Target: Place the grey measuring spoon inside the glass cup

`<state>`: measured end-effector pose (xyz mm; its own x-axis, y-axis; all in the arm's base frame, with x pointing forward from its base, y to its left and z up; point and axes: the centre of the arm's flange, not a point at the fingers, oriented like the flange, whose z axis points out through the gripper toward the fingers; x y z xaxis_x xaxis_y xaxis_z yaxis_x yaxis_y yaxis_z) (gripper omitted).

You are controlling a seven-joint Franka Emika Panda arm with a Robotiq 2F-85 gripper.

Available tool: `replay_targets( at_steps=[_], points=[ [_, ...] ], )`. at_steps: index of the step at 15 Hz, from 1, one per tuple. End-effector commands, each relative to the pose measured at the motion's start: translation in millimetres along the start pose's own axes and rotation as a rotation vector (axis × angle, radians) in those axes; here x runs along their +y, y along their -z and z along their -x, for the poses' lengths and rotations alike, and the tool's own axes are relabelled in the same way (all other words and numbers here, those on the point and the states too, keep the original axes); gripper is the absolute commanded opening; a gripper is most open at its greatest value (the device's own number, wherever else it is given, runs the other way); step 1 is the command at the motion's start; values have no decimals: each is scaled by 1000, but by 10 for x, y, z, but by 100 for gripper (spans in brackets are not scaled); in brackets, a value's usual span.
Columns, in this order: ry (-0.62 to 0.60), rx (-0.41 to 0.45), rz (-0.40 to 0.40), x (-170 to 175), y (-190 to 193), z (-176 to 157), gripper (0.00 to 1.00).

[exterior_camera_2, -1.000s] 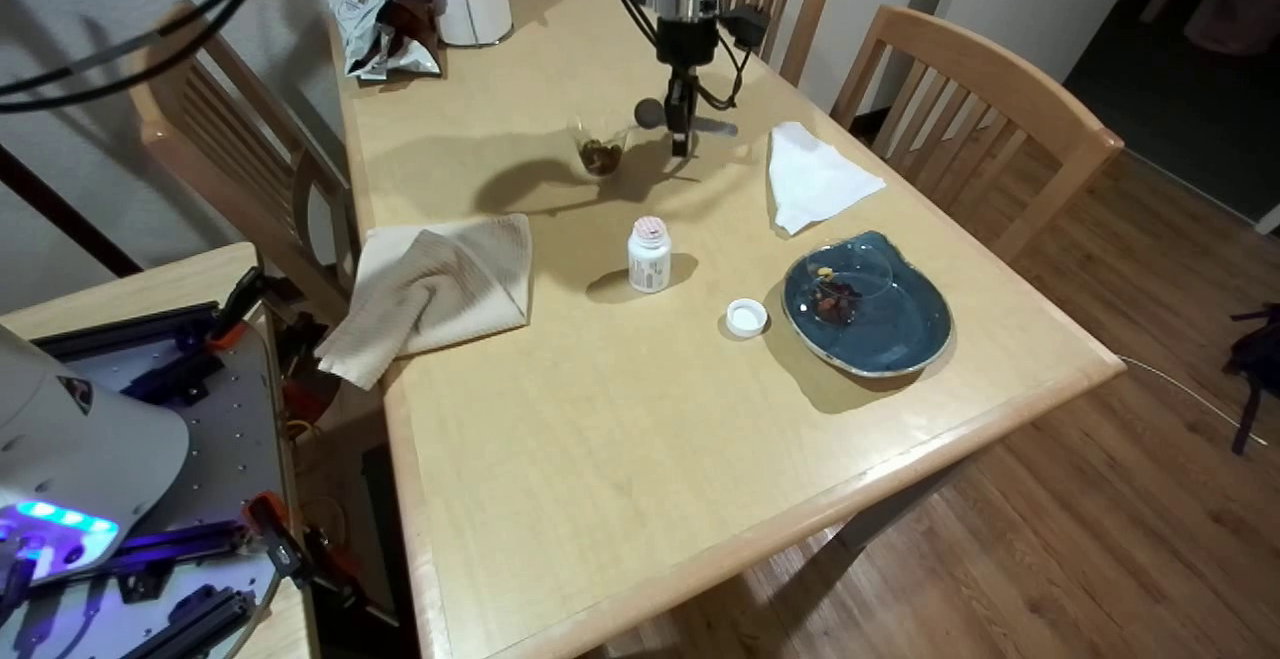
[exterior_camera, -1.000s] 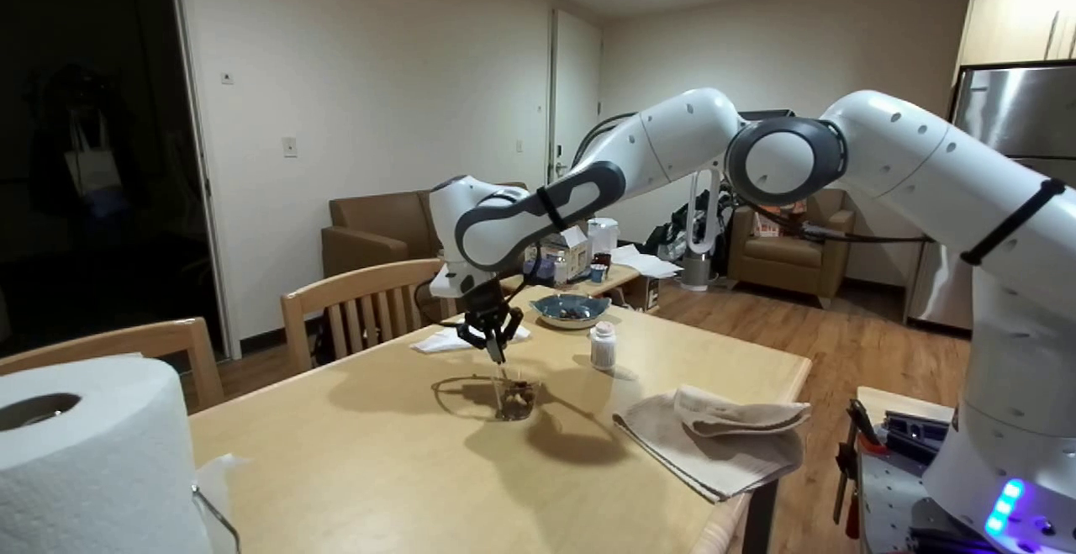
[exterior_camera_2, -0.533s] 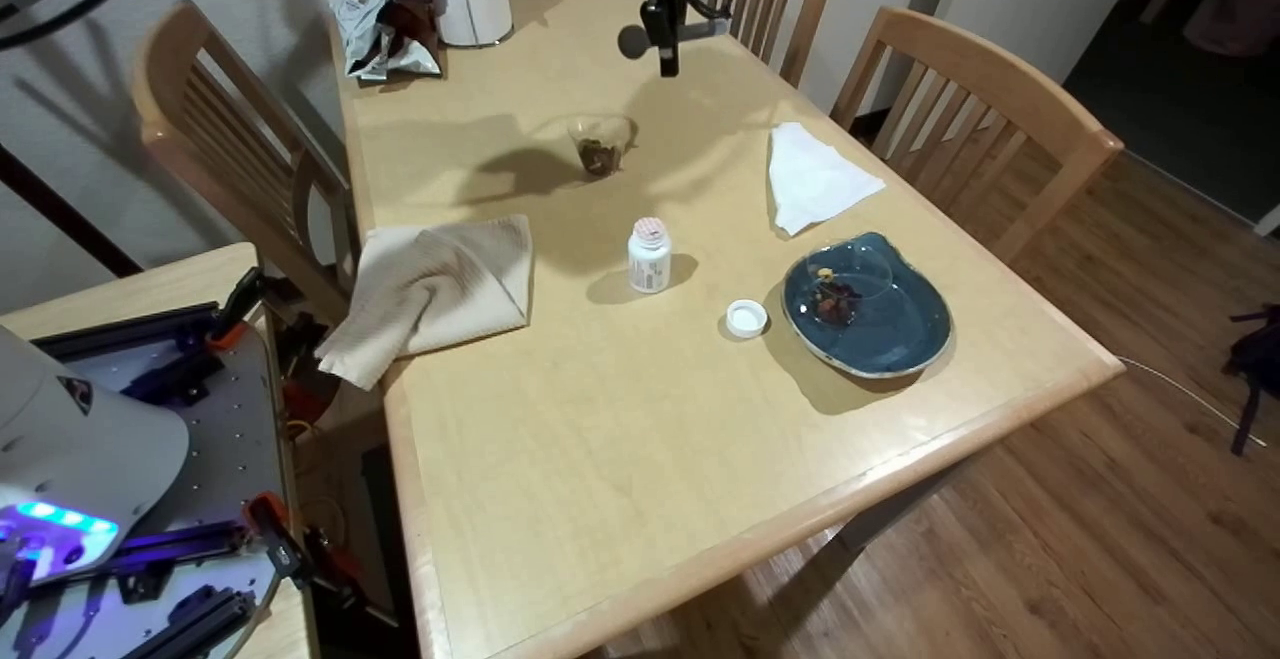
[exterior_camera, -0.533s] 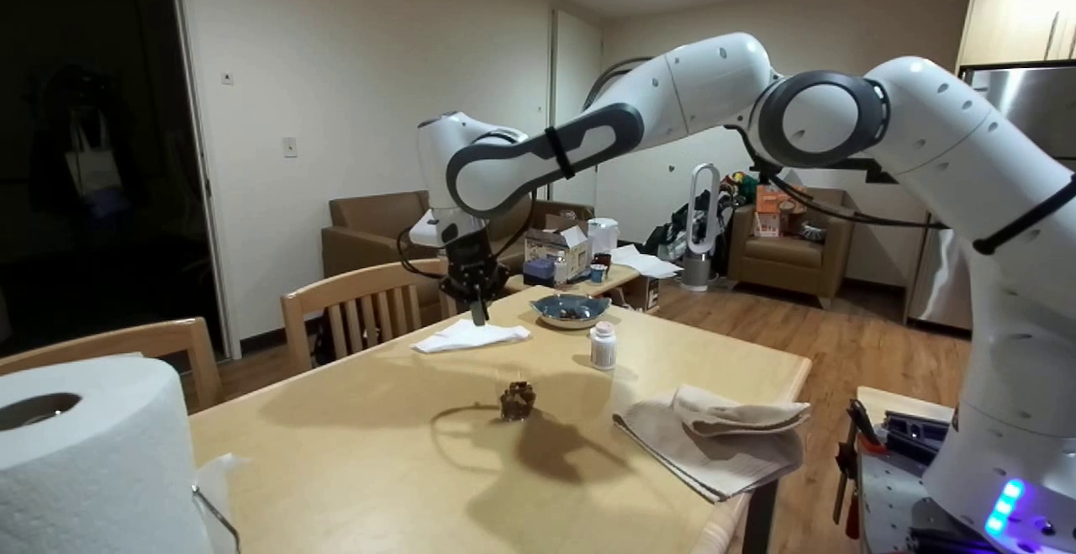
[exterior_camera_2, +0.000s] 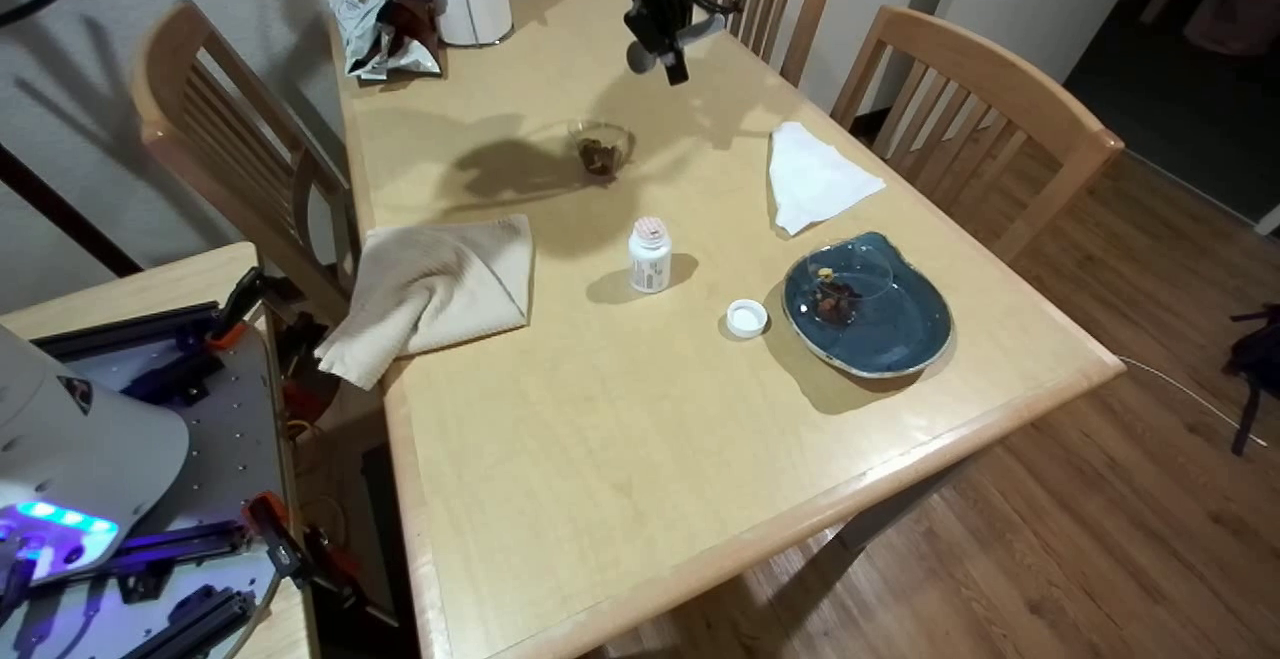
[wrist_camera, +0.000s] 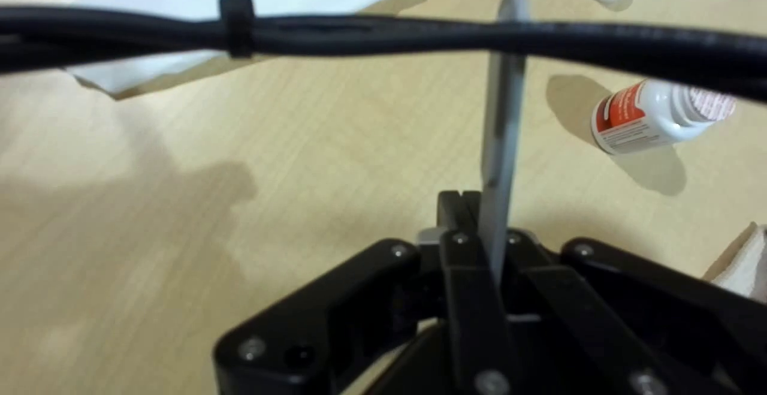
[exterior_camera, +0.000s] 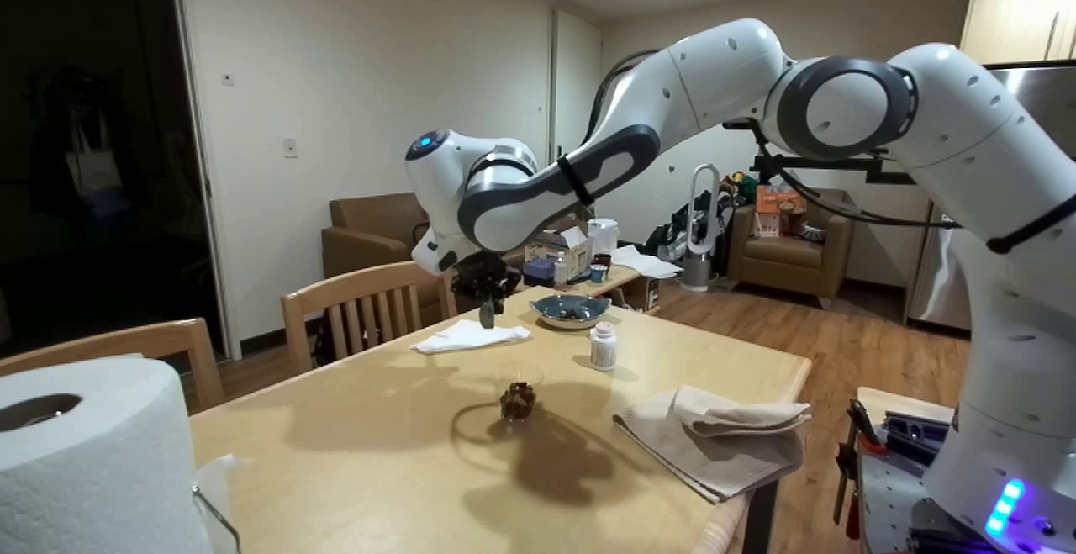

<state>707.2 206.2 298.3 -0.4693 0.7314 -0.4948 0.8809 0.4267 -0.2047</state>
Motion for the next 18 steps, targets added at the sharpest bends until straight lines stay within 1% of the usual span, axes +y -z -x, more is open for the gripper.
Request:
replay_targets(
  at_steps=[1, 3, 8, 9, 11, 12, 13, 16, 18],
  points=[
    [-92, -138, -38, -252, -59, -227, 3],
    [-122, -203, -40, -274, -82, -370, 4],
    [-197, -366, 31, -315, -43, -810, 4],
    [-200, -378, 43, -349, -21, -888, 4],
    [-231, -384, 44, -421, -6, -908, 4],
    [-285, -395, 58, -446, 9, -880, 4],
    [-313, -395, 50, -493, -1, -837, 4],
    [-418, -437, 70, -625, -40, -760, 4],
    [-455, -467, 76, -692, -107, -726, 3]
  ],
)
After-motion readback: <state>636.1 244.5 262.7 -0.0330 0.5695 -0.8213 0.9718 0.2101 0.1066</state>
